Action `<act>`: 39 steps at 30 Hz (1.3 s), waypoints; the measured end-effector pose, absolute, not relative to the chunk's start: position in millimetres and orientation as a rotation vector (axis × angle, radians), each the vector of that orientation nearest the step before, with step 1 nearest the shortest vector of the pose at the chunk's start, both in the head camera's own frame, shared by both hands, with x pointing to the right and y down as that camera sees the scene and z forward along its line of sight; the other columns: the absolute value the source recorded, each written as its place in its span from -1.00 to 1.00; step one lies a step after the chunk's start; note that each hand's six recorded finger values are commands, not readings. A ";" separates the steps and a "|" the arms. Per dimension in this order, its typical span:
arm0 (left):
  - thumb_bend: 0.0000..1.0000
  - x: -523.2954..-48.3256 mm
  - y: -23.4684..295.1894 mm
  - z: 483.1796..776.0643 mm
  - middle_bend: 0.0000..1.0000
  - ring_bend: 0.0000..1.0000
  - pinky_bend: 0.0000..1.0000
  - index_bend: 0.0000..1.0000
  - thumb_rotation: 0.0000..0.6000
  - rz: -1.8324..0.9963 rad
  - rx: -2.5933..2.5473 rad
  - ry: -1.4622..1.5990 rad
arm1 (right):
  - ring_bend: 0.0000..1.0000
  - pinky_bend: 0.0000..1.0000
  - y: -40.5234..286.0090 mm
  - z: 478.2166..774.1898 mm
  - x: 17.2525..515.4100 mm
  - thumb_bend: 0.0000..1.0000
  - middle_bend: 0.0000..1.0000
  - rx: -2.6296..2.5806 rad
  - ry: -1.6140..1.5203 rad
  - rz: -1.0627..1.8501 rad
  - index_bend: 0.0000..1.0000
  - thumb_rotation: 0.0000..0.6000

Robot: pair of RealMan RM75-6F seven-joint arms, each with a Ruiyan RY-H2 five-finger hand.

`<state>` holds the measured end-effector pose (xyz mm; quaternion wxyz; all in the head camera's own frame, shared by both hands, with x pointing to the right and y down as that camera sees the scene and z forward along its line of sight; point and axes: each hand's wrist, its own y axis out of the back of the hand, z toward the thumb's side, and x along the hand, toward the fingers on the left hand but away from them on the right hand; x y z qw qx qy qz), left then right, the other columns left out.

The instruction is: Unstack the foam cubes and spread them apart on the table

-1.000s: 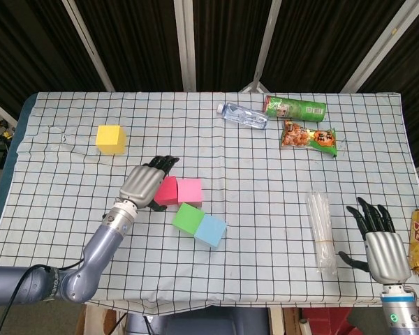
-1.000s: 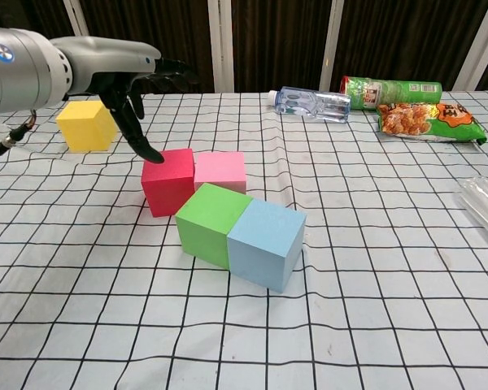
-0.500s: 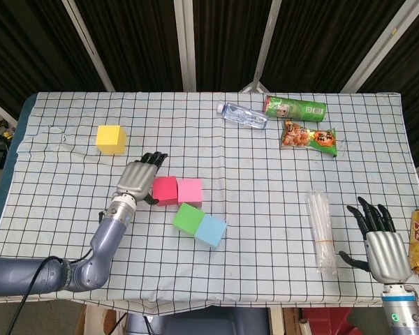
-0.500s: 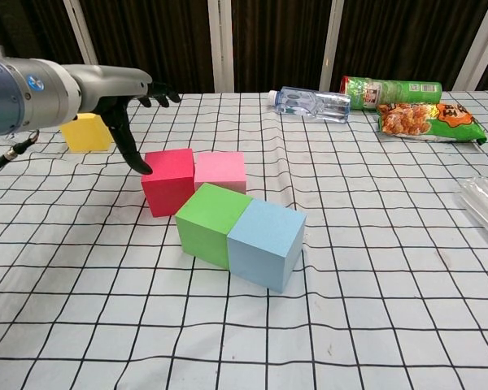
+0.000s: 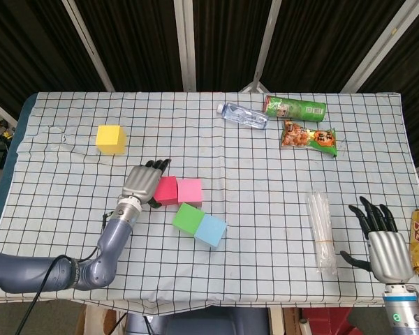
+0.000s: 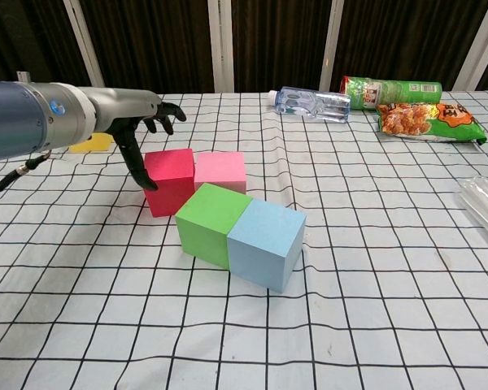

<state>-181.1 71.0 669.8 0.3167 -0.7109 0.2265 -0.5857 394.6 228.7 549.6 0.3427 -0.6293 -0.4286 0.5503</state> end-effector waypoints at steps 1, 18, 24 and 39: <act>-0.98 -180.9 71.0 671.7 -0.60 -0.63 -0.30 -0.85 1.00 -1.545 -1.862 0.591 | -0.77 -1.00 228.7 549.5 394.9 -0.88 -0.91 -1.636 -1.114 1.431 -0.66 1.00; -0.59 -170.4 71.1 684.1 -0.08 -0.16 0.02 -0.31 1.00 -1.466 -1.899 0.602 | -0.75 -1.00 229.4 549.4 395.5 -0.88 -0.91 -1.652 -1.111 1.438 -0.66 1.00; -0.57 -180.3 61.8 678.1 0.00 -0.13 0.02 -0.23 1.00 -1.446 -1.816 0.622 | -0.75 -1.00 229.6 548.9 396.5 -0.88 -0.91 -1.653 -1.113 1.439 -0.66 1.00; -0.58 -222.9 58.1 645.9 -0.26 -0.32 -0.08 -0.46 1.00 -1.485 -1.655 0.526 | -0.75 -1.00 229.9 550.4 394.1 -0.88 -0.91 -1.657 -1.101 1.442 -0.66 1.00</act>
